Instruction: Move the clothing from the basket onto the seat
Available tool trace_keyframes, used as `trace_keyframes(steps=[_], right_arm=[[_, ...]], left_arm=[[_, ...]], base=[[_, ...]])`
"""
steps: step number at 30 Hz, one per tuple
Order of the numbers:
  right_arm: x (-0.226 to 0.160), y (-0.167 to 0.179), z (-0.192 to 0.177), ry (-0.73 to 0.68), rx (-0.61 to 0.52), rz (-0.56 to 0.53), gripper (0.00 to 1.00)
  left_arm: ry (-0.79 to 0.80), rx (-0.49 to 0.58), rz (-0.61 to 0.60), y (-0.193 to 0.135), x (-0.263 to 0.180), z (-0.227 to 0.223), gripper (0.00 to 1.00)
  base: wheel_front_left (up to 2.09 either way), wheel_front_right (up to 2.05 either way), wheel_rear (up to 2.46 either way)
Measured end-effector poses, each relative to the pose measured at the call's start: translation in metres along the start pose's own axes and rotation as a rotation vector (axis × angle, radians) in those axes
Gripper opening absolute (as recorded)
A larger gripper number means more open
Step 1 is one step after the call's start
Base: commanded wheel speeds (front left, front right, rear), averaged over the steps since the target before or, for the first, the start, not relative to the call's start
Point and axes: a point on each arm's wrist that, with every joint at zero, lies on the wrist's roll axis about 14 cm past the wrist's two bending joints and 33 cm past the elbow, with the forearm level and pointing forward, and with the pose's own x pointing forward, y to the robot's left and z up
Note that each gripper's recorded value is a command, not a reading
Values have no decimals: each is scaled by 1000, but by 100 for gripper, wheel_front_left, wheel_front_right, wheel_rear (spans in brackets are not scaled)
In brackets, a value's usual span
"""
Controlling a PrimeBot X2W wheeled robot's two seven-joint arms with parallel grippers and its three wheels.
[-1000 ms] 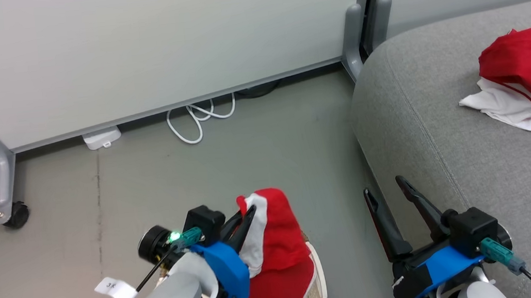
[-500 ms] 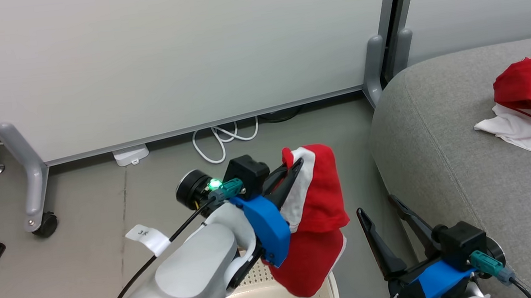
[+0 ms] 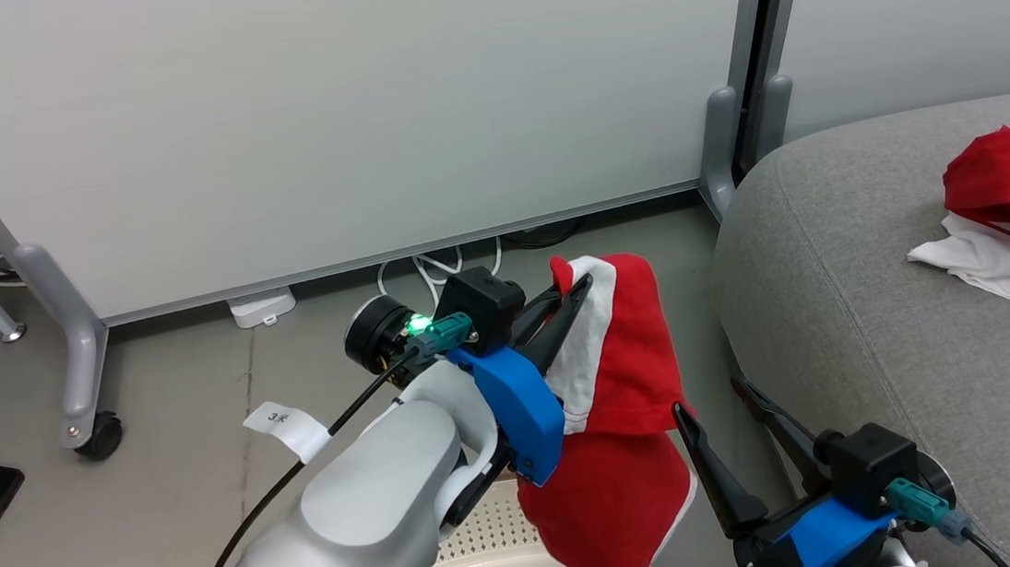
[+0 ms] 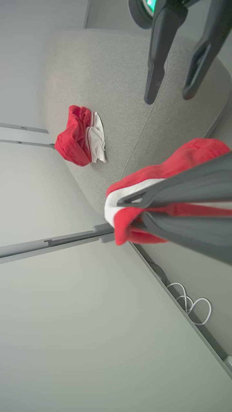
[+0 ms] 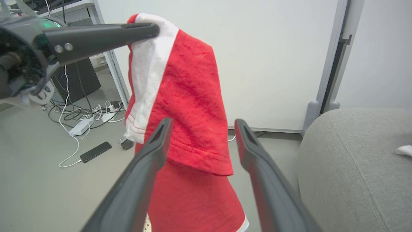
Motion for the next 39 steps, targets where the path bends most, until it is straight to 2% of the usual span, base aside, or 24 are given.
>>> trace_keyframes(steps=[9,25,39], right_arm=[[4,2,-5,26,-17,11,100],[43,-3,-5,103,-124,41,100],[49,7,-23,185,-109,146,100]], left_arm=[[14,0,-1,2,-1,-6,0],[25,-10,-13,2,-8,-15,0],[4,22,-121,-16,-15,-6,0]], base=[[0,0,0],[0,0,0],[0,0,0]])
